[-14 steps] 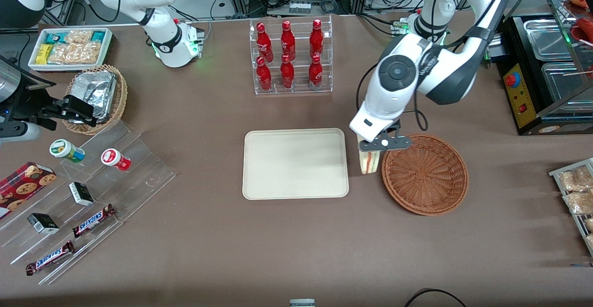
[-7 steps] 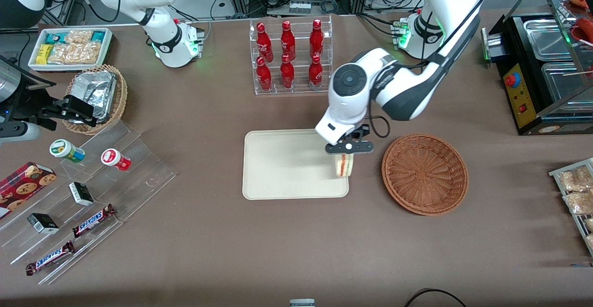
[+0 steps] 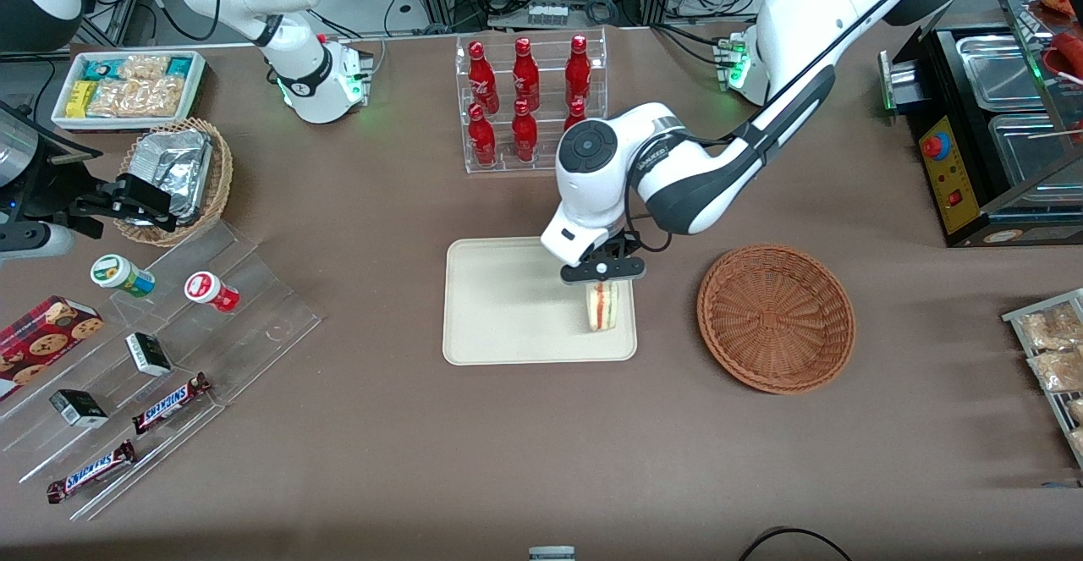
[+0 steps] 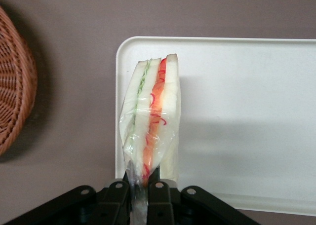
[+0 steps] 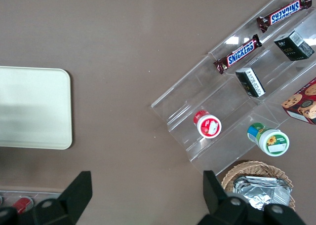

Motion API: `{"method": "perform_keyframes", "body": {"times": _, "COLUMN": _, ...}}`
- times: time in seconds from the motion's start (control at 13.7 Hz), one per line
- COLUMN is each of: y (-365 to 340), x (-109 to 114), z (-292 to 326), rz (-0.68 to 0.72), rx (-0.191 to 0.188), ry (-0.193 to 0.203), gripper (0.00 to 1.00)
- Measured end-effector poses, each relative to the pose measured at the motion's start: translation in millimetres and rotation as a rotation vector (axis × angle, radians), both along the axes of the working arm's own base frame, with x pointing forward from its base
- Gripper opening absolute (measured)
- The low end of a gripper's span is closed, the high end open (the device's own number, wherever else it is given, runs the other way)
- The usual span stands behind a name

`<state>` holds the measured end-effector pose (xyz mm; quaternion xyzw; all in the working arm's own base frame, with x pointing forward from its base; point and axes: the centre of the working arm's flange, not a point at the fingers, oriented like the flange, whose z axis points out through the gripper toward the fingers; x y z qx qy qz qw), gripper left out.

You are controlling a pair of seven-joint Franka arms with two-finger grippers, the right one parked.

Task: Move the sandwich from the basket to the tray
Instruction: 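Lower the sandwich onto the tray and open the left gripper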

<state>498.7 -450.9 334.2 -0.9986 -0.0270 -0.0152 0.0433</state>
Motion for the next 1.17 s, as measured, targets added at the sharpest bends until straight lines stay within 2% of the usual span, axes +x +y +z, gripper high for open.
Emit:
{"method": "perform_keyframes", "body": {"times": 0.73, "y": -16.7, "x": 5.8, "z": -33.1, "rz": -0.076, "rx": -0.026, "ry": 0.066, "gripper": 0.13}}
{"method": "perform_keyframes", "body": {"times": 1.02, "y": -25.9, "x": -0.6, "z": -51.4, "rz": -0.104, "rx": -0.005, "ry": 0.061, "gripper": 0.13}}
{"method": "perform_keyframes", "body": {"times": 1.17, "y": -25.1, "x": 3.4, "z": -60.6, "rz": -0.1, "rx": 0.008, "ry": 0.046, "gripper": 0.13}}
